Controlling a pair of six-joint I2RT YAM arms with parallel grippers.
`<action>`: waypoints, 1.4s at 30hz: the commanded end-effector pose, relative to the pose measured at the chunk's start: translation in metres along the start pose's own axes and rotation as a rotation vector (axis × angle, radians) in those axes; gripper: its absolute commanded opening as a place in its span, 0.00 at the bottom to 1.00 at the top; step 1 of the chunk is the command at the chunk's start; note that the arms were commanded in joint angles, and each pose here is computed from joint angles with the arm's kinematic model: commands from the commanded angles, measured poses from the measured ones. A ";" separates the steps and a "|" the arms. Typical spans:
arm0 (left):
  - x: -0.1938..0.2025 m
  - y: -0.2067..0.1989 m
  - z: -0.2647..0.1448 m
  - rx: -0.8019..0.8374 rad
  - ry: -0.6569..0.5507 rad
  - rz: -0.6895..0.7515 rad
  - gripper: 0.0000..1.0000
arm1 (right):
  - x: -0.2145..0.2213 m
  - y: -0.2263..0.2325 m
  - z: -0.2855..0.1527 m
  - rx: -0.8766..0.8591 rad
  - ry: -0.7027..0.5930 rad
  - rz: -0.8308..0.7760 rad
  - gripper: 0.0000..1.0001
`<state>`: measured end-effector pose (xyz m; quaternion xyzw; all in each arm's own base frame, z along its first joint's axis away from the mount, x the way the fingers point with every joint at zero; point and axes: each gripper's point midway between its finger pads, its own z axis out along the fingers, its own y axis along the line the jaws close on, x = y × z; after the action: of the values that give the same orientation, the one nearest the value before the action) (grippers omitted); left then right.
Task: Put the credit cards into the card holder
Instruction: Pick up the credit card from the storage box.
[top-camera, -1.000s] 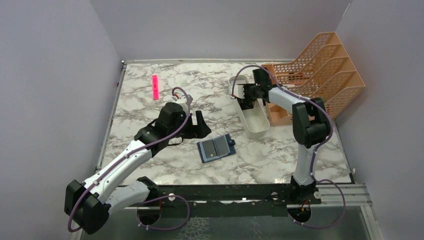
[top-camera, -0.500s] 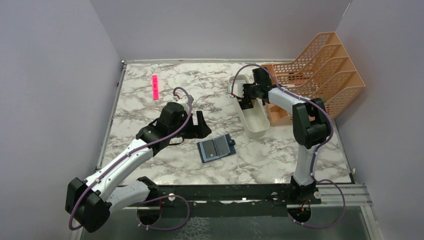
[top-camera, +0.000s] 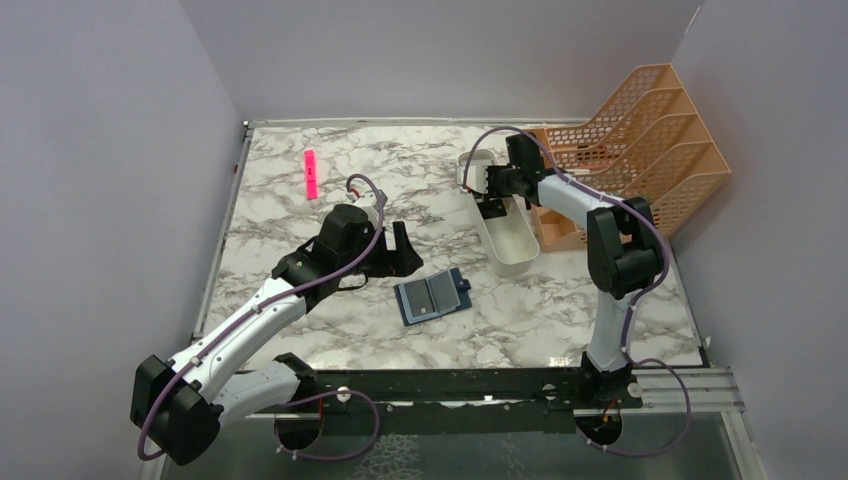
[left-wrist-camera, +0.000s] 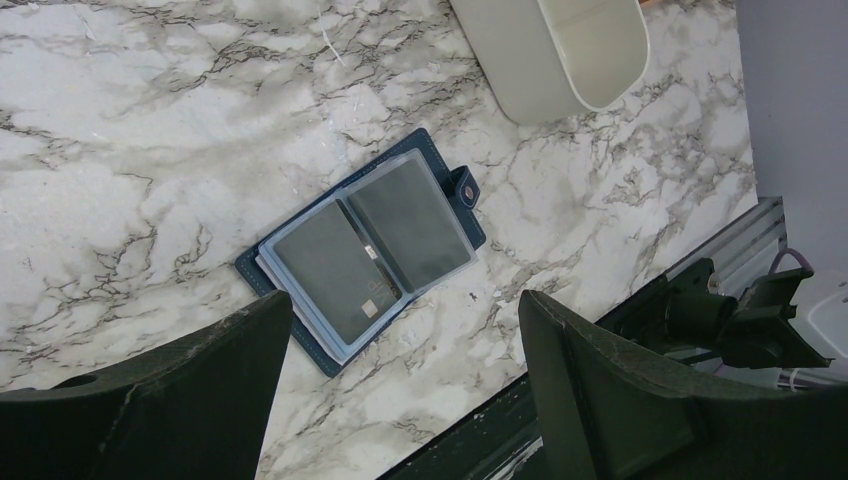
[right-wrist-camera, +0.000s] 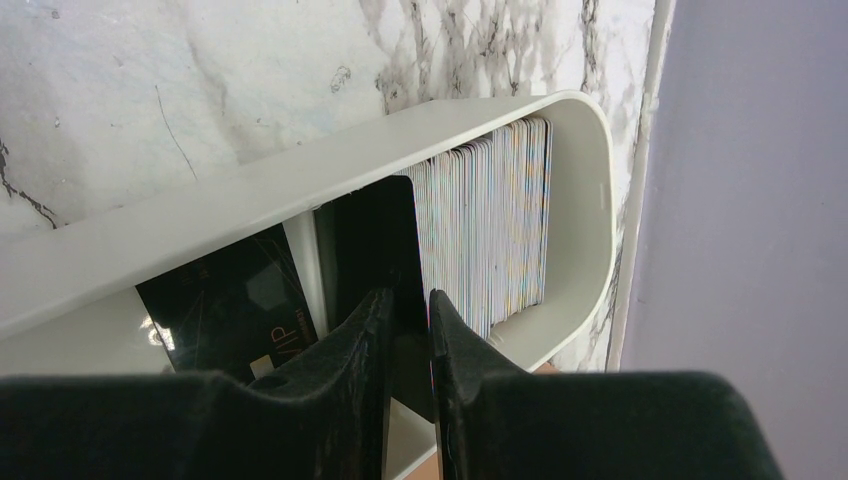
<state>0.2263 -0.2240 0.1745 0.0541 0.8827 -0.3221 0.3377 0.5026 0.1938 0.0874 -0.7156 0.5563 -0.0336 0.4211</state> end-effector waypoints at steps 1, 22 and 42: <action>-0.005 -0.005 0.000 0.026 -0.022 0.016 0.87 | -0.018 -0.031 -0.016 0.078 -0.036 -0.034 0.23; -0.005 -0.006 -0.002 0.031 -0.024 0.011 0.87 | -0.021 -0.023 -0.025 0.027 -0.032 -0.026 0.17; -0.008 -0.012 -0.004 0.058 -0.036 0.000 0.87 | -0.028 -0.006 -0.058 0.036 -0.018 0.026 0.01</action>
<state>0.2260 -0.2241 0.1767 0.0541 0.8810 -0.3245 0.3401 0.4748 0.1872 0.1141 -0.7163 0.5597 -0.0219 0.4161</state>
